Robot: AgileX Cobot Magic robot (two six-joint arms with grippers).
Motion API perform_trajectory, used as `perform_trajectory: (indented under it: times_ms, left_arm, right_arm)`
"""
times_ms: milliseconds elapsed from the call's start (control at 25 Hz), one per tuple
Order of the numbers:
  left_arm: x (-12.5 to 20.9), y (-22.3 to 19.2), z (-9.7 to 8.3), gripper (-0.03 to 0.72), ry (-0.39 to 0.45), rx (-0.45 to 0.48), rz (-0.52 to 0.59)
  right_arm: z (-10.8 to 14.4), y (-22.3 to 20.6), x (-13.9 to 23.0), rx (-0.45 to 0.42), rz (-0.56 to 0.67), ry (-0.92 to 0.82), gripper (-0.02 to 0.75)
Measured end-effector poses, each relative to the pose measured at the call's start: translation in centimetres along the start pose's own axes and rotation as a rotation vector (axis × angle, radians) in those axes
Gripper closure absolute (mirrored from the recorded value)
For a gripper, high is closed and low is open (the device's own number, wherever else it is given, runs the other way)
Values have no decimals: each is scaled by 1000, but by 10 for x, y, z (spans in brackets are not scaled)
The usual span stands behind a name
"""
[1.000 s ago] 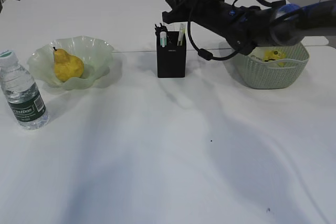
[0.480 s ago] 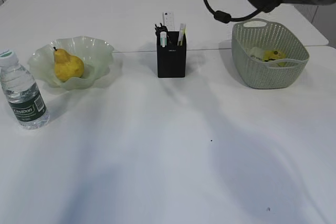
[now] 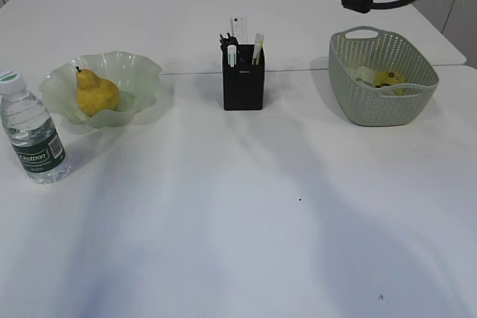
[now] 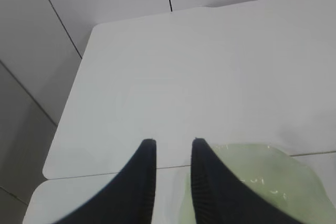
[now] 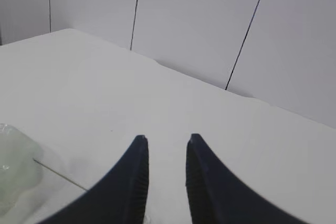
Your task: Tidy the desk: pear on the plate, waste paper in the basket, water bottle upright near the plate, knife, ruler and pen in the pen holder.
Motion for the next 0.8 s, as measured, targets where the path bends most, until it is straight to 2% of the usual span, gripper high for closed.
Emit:
perform_trajectory:
  times_ms: [80, 200, 440, 560, 800]
  left_arm:
    - [9, -1, 6, 531, 6, 0, -23]
    - [32, 0, 1, 531, -10, 29, -46]
    - [80, 29, -23, 532, -58, 120, -80]
    - [87, 53, -24, 533, -58, 128, -119]
    - [85, 105, -14, 536, -31, 97, -206]
  right_arm:
    - [1, 11, -4, -1, 0, 18, 522]
    - [2, 26, -10, 0, -4, 27, 522]
    - [1, 51, -11, 18, 24, 29, 522]
    - [1, 67, -8, 25, 42, 25, 522]
    - [0, 117, -14, 54, 54, -36, 522]
Point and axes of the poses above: a point on each arm's last joint axis where the gripper is mounted, y pointing back along that axis away from the gripper, z along the wrist's bending axis when the last joint is at zero, x = y × z, the point moved 4 cm from there along -y, pointing out along that axis toward the gripper, and after that the axes turned 15 degrees about -y, right-handed, at the moved point
